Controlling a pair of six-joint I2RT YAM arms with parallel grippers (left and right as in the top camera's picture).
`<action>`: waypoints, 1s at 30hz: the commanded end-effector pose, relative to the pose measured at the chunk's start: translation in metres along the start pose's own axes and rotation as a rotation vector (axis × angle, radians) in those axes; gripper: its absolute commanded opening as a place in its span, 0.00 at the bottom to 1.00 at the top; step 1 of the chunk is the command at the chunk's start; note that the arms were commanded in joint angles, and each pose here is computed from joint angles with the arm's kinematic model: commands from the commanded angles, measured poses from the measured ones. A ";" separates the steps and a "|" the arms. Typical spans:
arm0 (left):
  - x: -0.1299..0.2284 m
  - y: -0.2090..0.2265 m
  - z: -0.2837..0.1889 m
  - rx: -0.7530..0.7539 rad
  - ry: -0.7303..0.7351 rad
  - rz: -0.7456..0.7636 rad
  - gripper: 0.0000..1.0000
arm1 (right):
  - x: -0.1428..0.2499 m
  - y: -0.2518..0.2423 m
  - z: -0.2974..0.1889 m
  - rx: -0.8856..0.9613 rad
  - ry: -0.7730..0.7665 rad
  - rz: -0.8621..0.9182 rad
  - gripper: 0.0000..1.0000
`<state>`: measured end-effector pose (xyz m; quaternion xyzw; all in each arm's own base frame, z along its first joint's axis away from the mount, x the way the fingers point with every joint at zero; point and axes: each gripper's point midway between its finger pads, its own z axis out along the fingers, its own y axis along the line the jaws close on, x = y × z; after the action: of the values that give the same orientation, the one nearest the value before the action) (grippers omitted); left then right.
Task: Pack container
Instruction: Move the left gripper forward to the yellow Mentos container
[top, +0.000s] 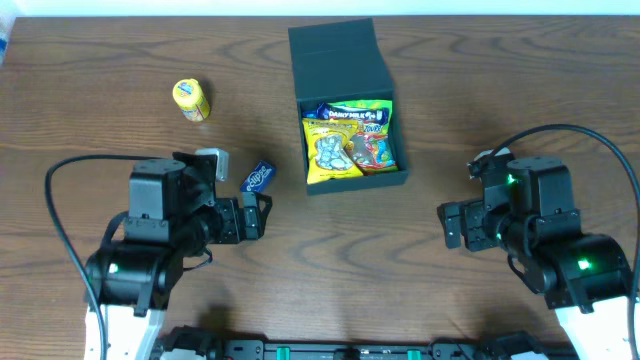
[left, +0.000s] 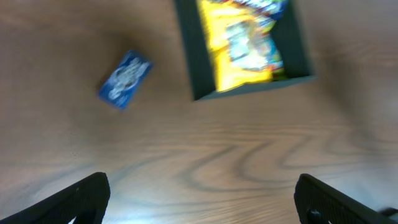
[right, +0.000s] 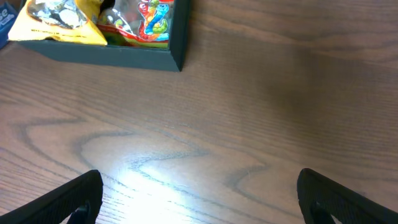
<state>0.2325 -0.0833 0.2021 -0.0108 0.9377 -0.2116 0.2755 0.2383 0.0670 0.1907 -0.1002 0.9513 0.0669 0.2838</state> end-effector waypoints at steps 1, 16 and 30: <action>-0.003 0.040 0.001 -0.223 -0.005 -0.086 0.95 | -0.001 0.000 -0.002 -0.004 -0.008 0.019 0.99; -0.045 0.124 0.062 -0.622 -0.022 -0.114 0.95 | -0.001 0.000 -0.002 -0.003 -0.008 0.019 0.99; -0.095 0.163 0.134 -0.681 -0.172 -0.125 0.95 | -0.001 0.000 -0.002 -0.004 -0.008 0.019 0.99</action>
<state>0.3902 0.0135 0.0906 -0.1638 0.9304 0.0781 0.3186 0.2382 0.0670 0.1906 -0.1002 0.9513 0.0669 0.2838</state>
